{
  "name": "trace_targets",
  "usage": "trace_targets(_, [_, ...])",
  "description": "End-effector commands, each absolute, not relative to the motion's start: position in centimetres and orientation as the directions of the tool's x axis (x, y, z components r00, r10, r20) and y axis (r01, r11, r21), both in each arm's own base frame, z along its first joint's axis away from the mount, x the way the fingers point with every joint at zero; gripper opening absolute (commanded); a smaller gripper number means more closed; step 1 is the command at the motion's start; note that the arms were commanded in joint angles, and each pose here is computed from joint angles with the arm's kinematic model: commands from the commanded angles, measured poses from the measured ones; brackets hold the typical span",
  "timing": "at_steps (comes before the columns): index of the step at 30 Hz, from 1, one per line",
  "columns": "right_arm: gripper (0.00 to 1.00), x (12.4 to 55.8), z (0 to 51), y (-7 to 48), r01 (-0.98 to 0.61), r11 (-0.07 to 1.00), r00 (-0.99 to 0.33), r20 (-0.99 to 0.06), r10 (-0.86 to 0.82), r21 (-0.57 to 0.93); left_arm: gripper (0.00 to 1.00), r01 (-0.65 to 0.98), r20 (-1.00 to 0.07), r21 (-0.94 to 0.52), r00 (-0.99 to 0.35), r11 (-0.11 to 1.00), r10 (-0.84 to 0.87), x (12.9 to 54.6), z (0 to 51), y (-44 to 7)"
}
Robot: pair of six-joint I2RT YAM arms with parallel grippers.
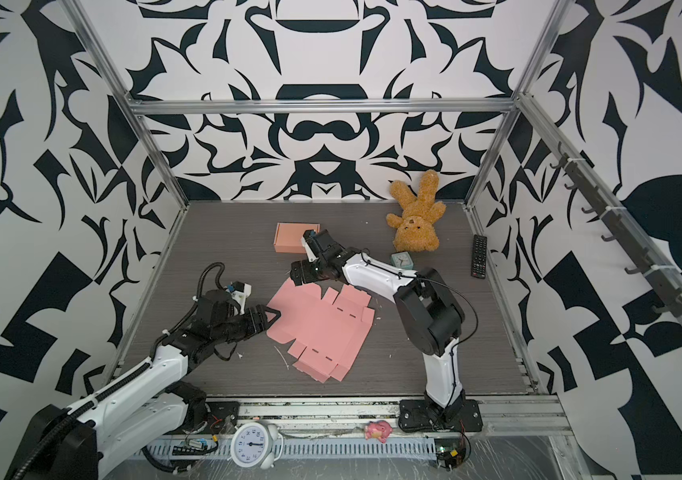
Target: Fold the paper box
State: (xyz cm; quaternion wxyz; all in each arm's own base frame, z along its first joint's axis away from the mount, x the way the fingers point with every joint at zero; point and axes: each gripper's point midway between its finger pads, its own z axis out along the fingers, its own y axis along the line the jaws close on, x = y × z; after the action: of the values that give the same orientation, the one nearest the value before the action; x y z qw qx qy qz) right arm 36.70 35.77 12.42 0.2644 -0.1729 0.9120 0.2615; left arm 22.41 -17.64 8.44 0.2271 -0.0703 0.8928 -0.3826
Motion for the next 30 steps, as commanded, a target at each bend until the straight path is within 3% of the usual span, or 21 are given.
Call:
trace_targets(1, [0.91,35.5,15.0,33.7,-0.461,0.819,-0.771,-0.610,-0.179,0.342,0.71,0.101,-0.365,-0.718,-0.897,0.689,-0.249,22.5,9.4,-18.4])
trace_targets(11, [0.92,27.9,15.6,24.1,-0.357,0.899,-0.798,-0.582,-0.153,0.253,0.72,0.187,-0.376,-0.722,-0.914,0.666,-0.151,23.5,10.2,-20.2])
trace_targets(17, [0.92,23.1,14.1,19.8,-0.269,0.919,-0.846,-0.527,-0.083,0.288,0.72,0.208,-0.370,-0.738,-0.920,0.642,-0.127,23.9,10.3,-21.1])
trace_targets(30, [0.92,19.2,8.1,18.2,-0.185,0.921,-0.923,-0.383,-0.043,0.343,0.73,0.272,-0.399,-0.737,-0.914,0.619,-0.074,23.9,10.6,-23.1])
